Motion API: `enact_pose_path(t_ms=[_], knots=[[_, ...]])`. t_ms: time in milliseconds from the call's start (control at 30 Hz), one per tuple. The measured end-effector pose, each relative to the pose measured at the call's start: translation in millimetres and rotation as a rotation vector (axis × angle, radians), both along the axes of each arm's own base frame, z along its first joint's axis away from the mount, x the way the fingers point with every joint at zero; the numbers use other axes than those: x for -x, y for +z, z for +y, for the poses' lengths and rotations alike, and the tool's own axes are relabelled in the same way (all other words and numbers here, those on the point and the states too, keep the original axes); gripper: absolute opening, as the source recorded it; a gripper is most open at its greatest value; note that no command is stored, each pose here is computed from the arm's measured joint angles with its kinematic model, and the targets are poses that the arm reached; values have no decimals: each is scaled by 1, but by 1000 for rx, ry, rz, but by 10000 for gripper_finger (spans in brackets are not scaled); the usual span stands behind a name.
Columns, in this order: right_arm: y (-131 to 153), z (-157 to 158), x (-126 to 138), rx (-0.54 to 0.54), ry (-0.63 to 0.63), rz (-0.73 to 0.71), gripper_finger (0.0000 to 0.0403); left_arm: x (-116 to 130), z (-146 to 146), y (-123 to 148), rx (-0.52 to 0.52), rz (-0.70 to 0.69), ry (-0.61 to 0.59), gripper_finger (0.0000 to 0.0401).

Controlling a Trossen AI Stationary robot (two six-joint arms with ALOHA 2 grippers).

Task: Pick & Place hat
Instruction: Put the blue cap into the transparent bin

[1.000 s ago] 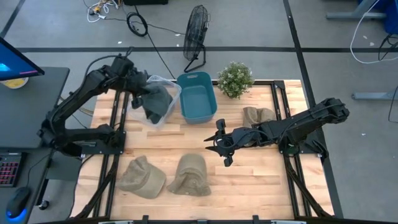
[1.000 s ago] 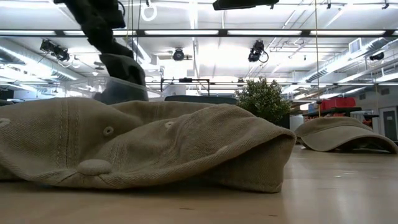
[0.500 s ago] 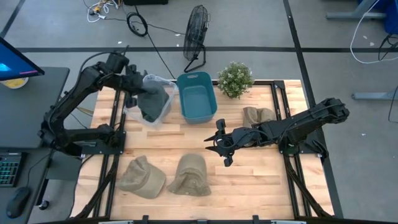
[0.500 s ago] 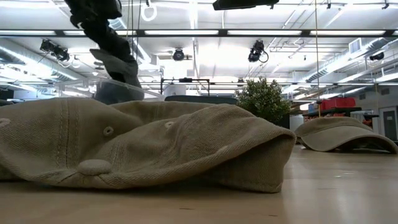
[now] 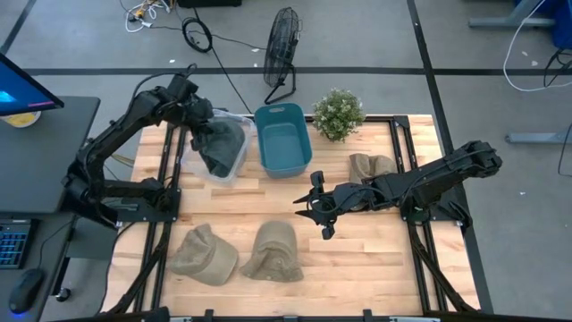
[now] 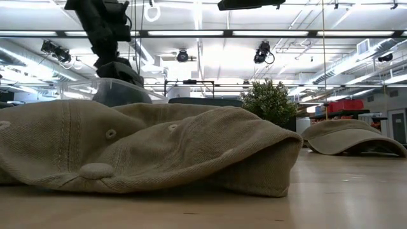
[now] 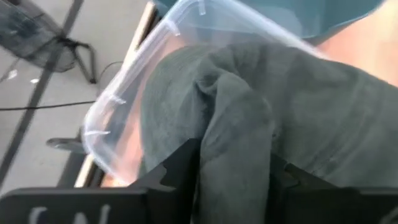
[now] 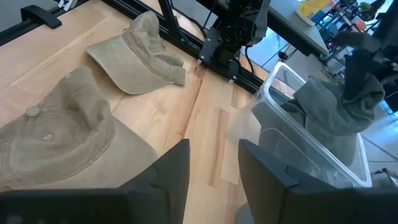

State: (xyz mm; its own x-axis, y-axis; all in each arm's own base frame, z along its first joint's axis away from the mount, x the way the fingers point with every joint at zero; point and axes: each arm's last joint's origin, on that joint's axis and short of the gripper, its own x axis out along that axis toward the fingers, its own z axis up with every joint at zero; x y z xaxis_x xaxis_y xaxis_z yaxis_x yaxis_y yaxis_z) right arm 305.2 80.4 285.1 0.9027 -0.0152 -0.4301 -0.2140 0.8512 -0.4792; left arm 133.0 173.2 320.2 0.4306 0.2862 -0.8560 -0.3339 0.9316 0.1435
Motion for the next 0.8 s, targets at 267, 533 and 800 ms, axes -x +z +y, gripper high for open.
enact_pose_path(t_ms=[267,533,800], knots=[[0,0,0,0,0,1,140,0,-1,11,-43,-17,44,175],[0,0,0,0,1,2,140,3,-7,44,-43,-61,95,190],[-2,0,1,6,1,21,140,-9,-18,57,32,-199,64,144]])
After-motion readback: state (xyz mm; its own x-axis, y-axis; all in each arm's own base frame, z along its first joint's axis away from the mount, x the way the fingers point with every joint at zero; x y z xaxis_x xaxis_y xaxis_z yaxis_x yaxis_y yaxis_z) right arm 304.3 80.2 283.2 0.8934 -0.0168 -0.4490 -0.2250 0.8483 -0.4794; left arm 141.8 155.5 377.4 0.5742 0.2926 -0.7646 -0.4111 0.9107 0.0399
